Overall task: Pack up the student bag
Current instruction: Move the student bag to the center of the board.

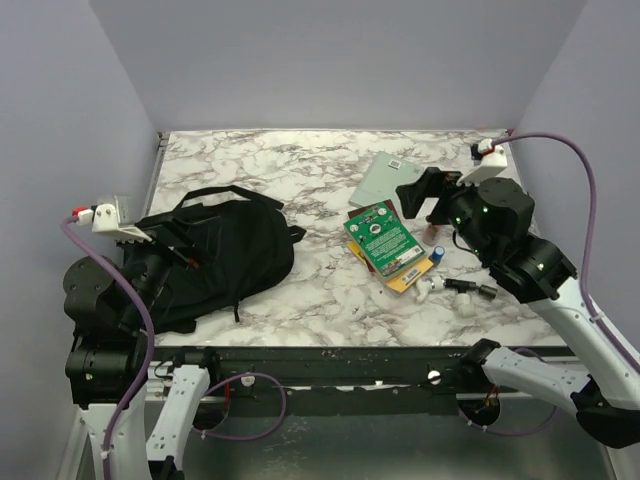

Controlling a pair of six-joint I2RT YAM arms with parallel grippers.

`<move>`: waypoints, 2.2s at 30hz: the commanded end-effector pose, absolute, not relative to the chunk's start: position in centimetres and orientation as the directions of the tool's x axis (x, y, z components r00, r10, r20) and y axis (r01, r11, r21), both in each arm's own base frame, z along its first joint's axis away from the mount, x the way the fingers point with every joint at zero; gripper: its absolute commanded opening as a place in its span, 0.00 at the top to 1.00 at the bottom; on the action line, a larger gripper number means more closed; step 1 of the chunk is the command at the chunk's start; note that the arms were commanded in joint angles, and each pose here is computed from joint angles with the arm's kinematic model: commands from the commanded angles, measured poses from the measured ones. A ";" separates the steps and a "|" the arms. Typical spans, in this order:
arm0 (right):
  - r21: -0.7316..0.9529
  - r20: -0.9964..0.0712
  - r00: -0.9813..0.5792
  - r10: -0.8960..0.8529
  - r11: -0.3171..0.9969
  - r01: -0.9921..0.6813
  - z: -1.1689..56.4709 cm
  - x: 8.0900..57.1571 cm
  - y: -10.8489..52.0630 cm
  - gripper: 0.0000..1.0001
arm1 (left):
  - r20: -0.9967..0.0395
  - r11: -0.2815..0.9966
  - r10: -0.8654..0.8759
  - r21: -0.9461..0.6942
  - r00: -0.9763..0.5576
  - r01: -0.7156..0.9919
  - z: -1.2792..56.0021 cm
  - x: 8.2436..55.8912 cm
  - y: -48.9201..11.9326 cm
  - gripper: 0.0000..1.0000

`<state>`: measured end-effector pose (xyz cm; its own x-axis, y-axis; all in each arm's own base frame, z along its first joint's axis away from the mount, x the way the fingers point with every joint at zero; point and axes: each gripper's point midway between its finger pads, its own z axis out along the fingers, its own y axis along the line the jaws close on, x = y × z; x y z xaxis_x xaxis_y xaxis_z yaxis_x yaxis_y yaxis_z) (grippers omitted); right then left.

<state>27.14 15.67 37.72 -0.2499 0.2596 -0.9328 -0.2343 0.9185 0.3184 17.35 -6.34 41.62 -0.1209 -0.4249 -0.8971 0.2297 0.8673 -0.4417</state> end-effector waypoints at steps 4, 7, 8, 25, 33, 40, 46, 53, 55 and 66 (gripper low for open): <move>0.443 -0.864 -0.397 0.310 0.842 -0.308 32.8 28.1 20.9 0.00 | -0.905 0.891 -0.375 -0.412 -0.202 0.193 37.4 18.1 -6.1 0.02; 0.543 -0.795 -0.486 0.363 0.782 -0.306 30.5 28.7 23.7 0.00 | -0.906 0.901 -0.352 -0.396 -0.235 0.177 35.5 18.5 -5.9 0.02; 0.576 -0.773 -0.513 0.374 0.752 -0.321 29.9 28.7 24.8 0.00 | -0.905 0.902 -0.346 -0.393 -0.247 0.177 34.9 18.6 -6.0 0.02; 0.836 -0.377 -0.863 0.336 0.525 -0.161 13.8 24.7 44.5 0.00 | -0.836 0.917 -0.343 -0.396 -0.428 0.040 25.5 19.4 -5.0 0.02; 0.780 -0.361 -0.865 0.349 0.621 -0.076 9.0 25.9 46.5 0.20 | -0.733 0.843 -0.454 -0.538 -0.507 0.022 23.7 18.9 -7.0 0.02; 0.766 -0.377 -0.849 0.369 0.639 -0.062 8.0 27.4 45.8 0.71 | -0.592 0.755 -0.581 -0.648 -0.558 -0.100 21.2 19.1 -7.8 0.05; 0.799 -0.323 -0.871 0.370 0.599 -0.042 8.8 27.5 43.6 0.99 | -0.400 0.656 -0.662 -0.719 -0.634 -0.231 17.3 19.7 -9.2 0.05; 0.834 -0.330 -0.828 0.453 0.550 -0.031 11.8 28.5 38.7 0.99 | -0.238 0.564 -0.723 -0.745 -0.649 -0.355 14.7 20.3 -10.1 0.06; 0.847 -0.325 -0.819 0.473 0.530 -0.030 12.4 28.5 37.7 0.99 | -0.142 0.490 -0.756 -0.769 -0.639 -0.409 13.5 20.3 -10.9 0.07; 0.843 -0.398 -0.783 0.477 0.527 -0.107 13.4 27.9 35.9 0.99 | 0.057 0.301 -0.842 -0.775 -0.537 -0.555 9.0 20.8 -11.5 0.16</move>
<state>27.43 35.51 11.11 -0.8123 0.4713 -0.3435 -0.0268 0.5583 0.8292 19.41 -11.47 7.99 -0.5789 -0.8141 0.0452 -0.5713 0.3655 -0.7349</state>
